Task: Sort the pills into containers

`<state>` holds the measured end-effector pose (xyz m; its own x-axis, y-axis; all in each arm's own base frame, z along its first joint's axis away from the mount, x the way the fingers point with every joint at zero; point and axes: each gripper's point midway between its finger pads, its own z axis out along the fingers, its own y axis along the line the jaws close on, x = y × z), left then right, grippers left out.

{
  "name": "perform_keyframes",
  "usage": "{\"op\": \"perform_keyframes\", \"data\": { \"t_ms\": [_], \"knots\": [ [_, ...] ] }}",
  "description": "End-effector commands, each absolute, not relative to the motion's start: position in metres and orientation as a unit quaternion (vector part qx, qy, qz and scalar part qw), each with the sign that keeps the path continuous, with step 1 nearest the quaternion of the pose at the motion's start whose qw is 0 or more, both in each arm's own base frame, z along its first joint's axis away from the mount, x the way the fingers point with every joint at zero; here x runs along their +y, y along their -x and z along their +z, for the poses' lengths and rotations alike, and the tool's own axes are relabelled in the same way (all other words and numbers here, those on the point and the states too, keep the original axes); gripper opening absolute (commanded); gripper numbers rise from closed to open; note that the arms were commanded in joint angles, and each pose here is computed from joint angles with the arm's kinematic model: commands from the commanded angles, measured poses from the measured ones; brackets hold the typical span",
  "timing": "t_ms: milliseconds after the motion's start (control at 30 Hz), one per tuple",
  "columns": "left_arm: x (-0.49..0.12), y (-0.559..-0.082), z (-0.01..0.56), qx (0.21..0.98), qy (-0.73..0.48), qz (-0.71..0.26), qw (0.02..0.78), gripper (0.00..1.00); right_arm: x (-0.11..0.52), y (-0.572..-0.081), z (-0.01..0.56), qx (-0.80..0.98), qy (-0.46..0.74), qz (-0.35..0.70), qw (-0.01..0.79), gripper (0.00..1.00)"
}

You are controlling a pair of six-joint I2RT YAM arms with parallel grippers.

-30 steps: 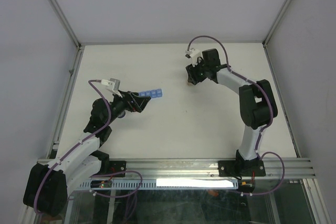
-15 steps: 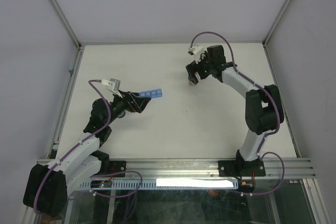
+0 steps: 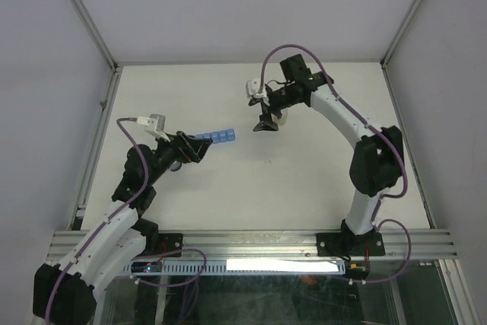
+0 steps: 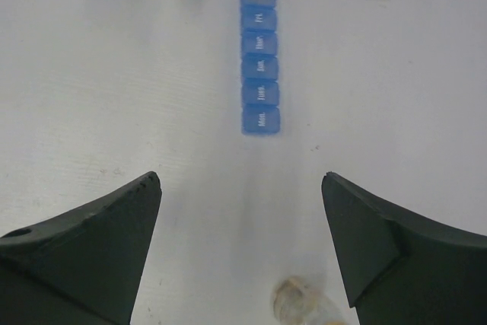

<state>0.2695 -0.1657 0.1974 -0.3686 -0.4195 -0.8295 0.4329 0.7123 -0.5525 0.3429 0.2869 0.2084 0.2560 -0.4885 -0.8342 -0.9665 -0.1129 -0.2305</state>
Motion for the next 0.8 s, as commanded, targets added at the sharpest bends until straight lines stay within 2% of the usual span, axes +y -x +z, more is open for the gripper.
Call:
{"op": "perform_keyframes", "data": {
  "t_ms": [0, 133, 300, 767],
  "knots": [
    [-0.148, -0.265, 0.247, 0.694, 0.027, -0.375, 0.615, 0.95, 0.314, -0.321, 0.17, 0.456, 0.752, 0.34, 0.334, 0.9],
    [-0.132, -0.262, 0.25, 0.686, 0.053, -0.35, 0.635, 0.95, 0.345, -0.35, 0.14, 0.48, 0.764, 0.289, 0.32, 0.89],
    [-0.123, -0.261, 0.251, 0.681, 0.065, -0.336, 0.647, 0.95, 0.368, -0.374, 0.118, 0.505, 0.755, 0.283, 0.308, 0.86],
    [-0.12, -0.26, 0.249, 0.684, 0.067, -0.328, 0.649, 0.95, 0.4, -0.392, 0.062, 0.555, 0.738, 0.257, 0.285, 0.79]
  ]
}}
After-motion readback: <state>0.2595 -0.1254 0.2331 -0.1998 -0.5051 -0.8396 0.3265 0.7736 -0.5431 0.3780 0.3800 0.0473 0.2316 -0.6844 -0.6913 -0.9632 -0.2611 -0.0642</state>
